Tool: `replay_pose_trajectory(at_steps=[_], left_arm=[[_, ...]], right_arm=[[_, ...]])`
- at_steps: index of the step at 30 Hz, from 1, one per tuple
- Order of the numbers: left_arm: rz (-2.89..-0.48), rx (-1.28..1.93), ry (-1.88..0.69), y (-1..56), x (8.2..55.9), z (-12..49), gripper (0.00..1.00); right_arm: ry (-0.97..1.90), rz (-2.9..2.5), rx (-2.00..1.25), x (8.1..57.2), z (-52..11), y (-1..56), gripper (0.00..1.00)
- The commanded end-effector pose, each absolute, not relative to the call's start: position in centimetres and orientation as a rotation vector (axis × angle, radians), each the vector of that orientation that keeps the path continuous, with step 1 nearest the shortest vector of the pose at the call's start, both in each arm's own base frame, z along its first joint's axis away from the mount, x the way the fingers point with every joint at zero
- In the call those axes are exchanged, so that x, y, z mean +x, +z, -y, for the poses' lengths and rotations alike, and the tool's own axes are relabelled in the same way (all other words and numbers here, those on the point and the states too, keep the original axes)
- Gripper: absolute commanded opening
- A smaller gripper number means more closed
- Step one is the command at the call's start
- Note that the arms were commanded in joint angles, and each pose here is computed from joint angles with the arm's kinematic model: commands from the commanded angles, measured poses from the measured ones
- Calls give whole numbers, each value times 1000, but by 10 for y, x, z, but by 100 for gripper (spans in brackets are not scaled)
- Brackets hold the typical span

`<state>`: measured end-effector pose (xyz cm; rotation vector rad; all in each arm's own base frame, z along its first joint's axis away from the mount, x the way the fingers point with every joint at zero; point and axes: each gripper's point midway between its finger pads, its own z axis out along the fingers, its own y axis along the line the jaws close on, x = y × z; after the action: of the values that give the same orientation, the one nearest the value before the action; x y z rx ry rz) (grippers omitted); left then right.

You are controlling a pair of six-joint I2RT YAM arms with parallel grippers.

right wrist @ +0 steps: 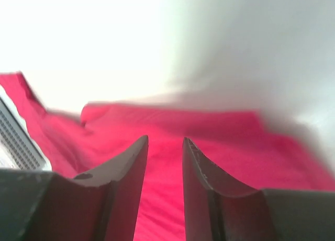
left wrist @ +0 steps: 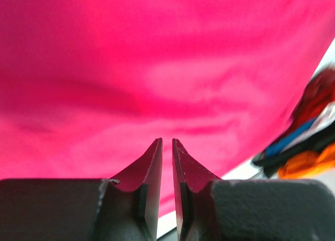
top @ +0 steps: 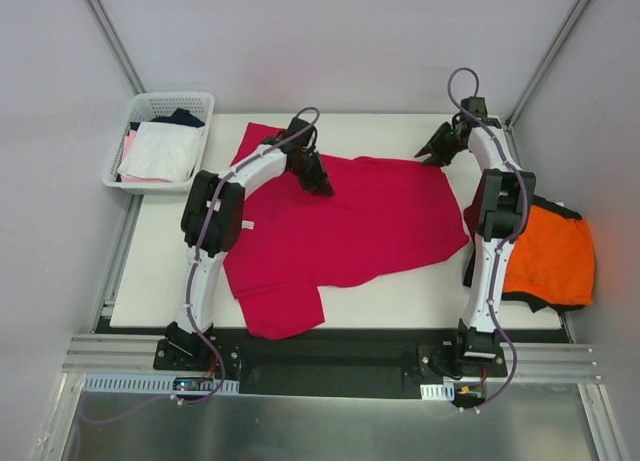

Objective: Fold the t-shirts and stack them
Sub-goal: Flatten the tshirt out

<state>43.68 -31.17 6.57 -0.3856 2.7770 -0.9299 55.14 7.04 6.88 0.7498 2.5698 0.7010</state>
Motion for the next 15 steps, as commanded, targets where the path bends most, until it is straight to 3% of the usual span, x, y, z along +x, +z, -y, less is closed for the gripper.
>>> replay_pose_trajectory(at_steps=[1,15], left_arm=[[-2782,-236,-1008,102,398,322,13],[-2842,-263,-1139,83,383,321,14]], right_arm=[[763,-2453,734,576,-61,87,36],[758,-2436,862,568,-12,61,36]])
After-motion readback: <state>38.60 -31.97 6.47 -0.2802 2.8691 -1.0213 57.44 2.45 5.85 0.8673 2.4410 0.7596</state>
